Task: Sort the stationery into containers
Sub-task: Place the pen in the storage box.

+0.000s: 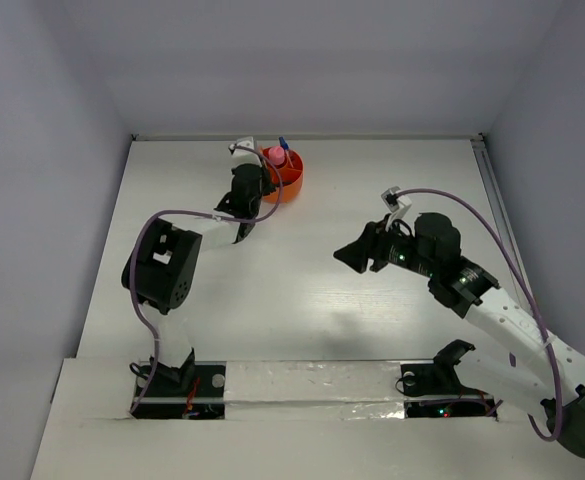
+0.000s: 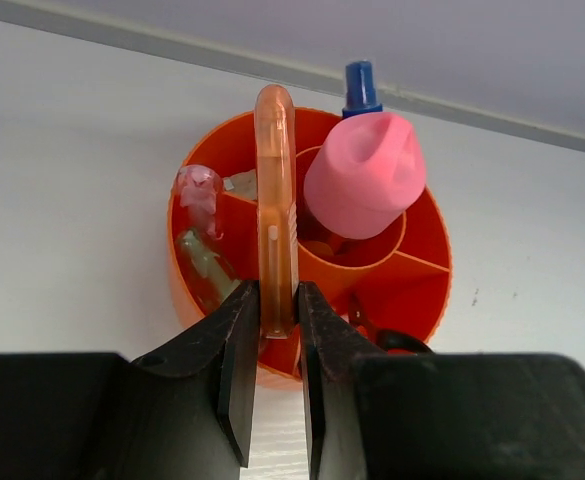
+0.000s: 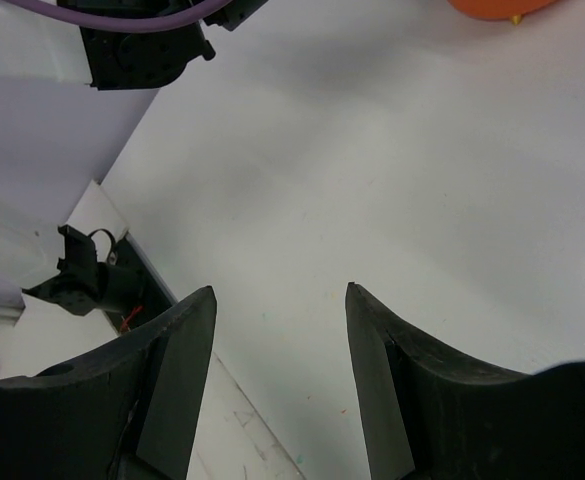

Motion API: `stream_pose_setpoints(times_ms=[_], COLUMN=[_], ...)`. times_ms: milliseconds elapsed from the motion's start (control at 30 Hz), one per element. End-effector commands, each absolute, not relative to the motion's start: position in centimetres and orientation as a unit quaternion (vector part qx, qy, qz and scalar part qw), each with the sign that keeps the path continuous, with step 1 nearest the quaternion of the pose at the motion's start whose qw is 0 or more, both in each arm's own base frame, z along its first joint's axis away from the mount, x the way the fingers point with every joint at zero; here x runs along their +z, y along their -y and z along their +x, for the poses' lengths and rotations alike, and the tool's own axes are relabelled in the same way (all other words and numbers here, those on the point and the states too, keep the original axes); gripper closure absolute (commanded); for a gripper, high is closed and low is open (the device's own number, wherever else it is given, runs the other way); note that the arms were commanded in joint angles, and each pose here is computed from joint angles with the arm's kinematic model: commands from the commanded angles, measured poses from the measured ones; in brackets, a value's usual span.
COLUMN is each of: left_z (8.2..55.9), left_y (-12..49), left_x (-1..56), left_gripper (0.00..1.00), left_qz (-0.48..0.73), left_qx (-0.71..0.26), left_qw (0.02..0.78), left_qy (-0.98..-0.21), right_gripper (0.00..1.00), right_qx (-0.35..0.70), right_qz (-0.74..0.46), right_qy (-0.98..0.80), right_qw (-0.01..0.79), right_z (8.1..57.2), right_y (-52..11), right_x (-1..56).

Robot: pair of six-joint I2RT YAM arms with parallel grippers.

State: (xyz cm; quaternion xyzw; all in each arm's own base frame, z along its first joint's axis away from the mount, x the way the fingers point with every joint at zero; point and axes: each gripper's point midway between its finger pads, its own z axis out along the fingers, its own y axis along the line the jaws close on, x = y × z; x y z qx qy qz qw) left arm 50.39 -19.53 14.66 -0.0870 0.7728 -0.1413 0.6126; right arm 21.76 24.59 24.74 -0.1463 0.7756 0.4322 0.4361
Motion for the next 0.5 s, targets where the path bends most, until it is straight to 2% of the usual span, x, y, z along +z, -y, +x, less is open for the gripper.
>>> stream_pose_setpoints(times_ms=[0,167,267,367,400,467], left_z=[51.90,52.32,52.15,51.93,51.88,51.76], left_y=[19.30,18.69,18.59,18.38,18.38,18.45], left_x=[18.02,17.63,17.38,17.46,17.44,18.08], left_gripper=[1.00,0.91,0.78,0.61,0.52,0.47], left_qz=[-0.096,-0.101,-0.102,-0.105,-0.105,-0.104], left_qx=[-0.146,-0.136,-0.136,-0.135,-0.136,-0.141], left_qw=[0.651,0.652,0.652,0.653,0.653,0.658], left_qy=[-0.738,-0.739,-0.739,-0.737,-0.738,-0.732], right_gripper=[0.40,0.40,0.40,0.40,0.40,0.40], right_qx=[0.435,0.436,0.436,0.434,0.434,0.431], right_qz=[-0.158,-0.156,-0.151,-0.147,-0.147,-0.145], right_qy=[-0.769,-0.775,-0.775,-0.776,-0.775,-0.777], right_qw=[0.441,0.430,0.432,0.433,0.434,0.434], right_z=[21.57,21.49,21.52,21.63,21.66,21.71], right_y=[-24.49,-24.65,-24.52,-24.46,-24.45,-24.38], right_x=[25.18,24.29,24.21,24.28,24.34,24.24])
